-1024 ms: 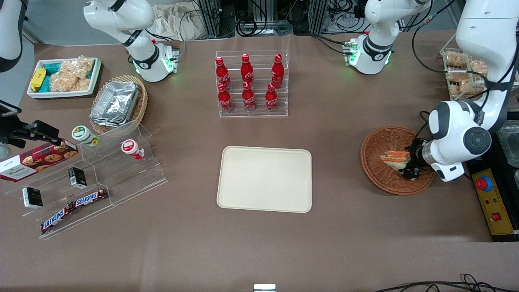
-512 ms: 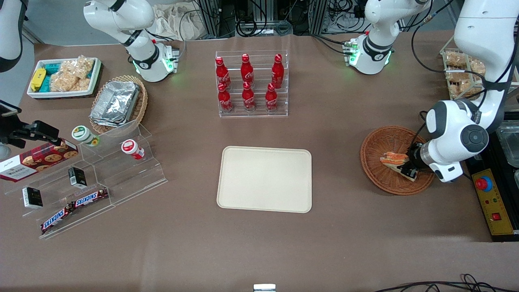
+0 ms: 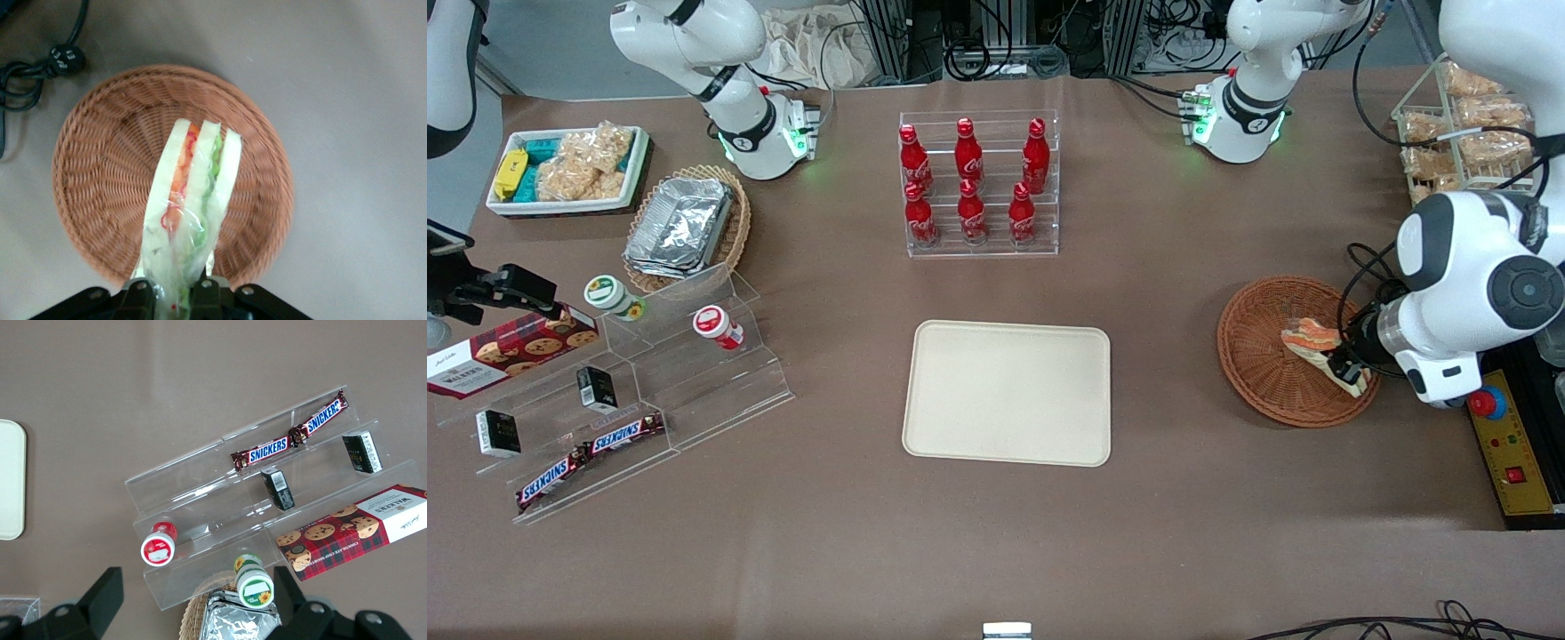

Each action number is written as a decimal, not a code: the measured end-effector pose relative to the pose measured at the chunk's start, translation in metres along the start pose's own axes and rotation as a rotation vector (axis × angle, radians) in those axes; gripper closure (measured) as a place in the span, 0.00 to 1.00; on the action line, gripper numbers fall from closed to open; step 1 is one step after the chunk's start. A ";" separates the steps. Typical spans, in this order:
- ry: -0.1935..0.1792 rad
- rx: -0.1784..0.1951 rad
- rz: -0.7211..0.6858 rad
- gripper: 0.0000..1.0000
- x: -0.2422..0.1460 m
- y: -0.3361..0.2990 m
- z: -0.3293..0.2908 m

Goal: Place sandwich from basket to tray

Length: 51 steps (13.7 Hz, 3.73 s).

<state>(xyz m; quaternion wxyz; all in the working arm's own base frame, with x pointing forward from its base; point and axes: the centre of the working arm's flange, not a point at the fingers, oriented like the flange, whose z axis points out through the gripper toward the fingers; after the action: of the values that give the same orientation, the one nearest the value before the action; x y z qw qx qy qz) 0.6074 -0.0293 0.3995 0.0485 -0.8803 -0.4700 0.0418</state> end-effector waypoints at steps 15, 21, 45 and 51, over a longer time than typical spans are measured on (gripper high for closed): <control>-0.049 -0.104 0.764 0.81 -0.247 0.153 -0.001; -0.051 -0.070 0.806 0.81 -0.326 0.174 0.104; 0.103 -0.028 0.731 0.00 -0.268 0.182 0.019; 0.074 -0.155 0.803 0.00 -0.187 0.065 -0.162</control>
<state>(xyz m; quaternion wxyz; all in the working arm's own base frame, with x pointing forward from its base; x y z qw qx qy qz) 0.5766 -0.2289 0.5575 -0.0213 -0.9958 -0.0889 -0.0100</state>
